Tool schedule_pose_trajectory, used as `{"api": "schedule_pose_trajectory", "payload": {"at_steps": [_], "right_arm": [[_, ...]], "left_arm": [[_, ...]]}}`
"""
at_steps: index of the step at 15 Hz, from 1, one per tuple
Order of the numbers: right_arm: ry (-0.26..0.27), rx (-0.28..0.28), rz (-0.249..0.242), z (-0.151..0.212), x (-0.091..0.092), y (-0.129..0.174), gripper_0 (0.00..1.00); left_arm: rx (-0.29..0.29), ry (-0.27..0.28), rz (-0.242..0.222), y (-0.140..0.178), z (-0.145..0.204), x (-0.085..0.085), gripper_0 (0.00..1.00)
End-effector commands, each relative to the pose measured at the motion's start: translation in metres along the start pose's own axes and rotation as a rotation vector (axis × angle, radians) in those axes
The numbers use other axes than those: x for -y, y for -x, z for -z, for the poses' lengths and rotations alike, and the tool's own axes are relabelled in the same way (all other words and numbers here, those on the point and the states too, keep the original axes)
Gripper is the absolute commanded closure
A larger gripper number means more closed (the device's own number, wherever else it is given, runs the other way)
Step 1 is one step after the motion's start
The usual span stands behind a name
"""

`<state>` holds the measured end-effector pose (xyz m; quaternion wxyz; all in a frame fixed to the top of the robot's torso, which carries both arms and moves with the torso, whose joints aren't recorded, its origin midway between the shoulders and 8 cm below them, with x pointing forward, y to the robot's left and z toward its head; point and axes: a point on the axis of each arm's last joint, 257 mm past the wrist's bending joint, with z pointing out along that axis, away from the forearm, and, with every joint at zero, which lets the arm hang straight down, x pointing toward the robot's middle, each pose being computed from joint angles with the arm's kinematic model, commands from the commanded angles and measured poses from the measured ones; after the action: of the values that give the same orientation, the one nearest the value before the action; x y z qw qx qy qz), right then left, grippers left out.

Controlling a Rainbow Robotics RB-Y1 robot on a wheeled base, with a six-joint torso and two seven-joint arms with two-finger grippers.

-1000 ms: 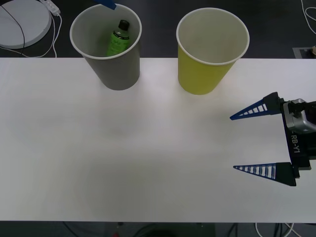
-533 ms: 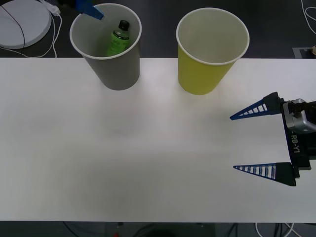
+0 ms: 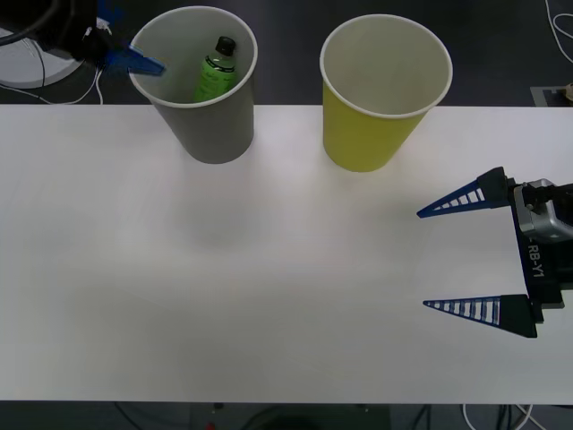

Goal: Put the can into the green bin and the plastic bottle into the gray bin

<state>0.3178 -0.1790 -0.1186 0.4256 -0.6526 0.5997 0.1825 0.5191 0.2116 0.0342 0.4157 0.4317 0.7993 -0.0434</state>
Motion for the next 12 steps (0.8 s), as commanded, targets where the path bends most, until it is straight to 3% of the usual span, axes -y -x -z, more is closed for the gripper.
{"api": "schedule_pose_trajectory", "payload": {"at_steps": [1,6,12], "right_arm": [[0.000,0.000,0.000,0.000,0.000,0.000,0.00],[0.000,0.000,0.000,0.000,0.000,0.000,0.00],[0.000,0.000,0.000,0.000,0.000,0.000,0.00]], "left_arm": [[0.021,-0.006,0.010,-0.018,0.006,0.010,0.00],[0.050,-0.010,0.017,-0.056,0.019,0.038,0.00],[0.072,-0.031,-0.041,-0.101,0.015,0.078,0.00]]}}
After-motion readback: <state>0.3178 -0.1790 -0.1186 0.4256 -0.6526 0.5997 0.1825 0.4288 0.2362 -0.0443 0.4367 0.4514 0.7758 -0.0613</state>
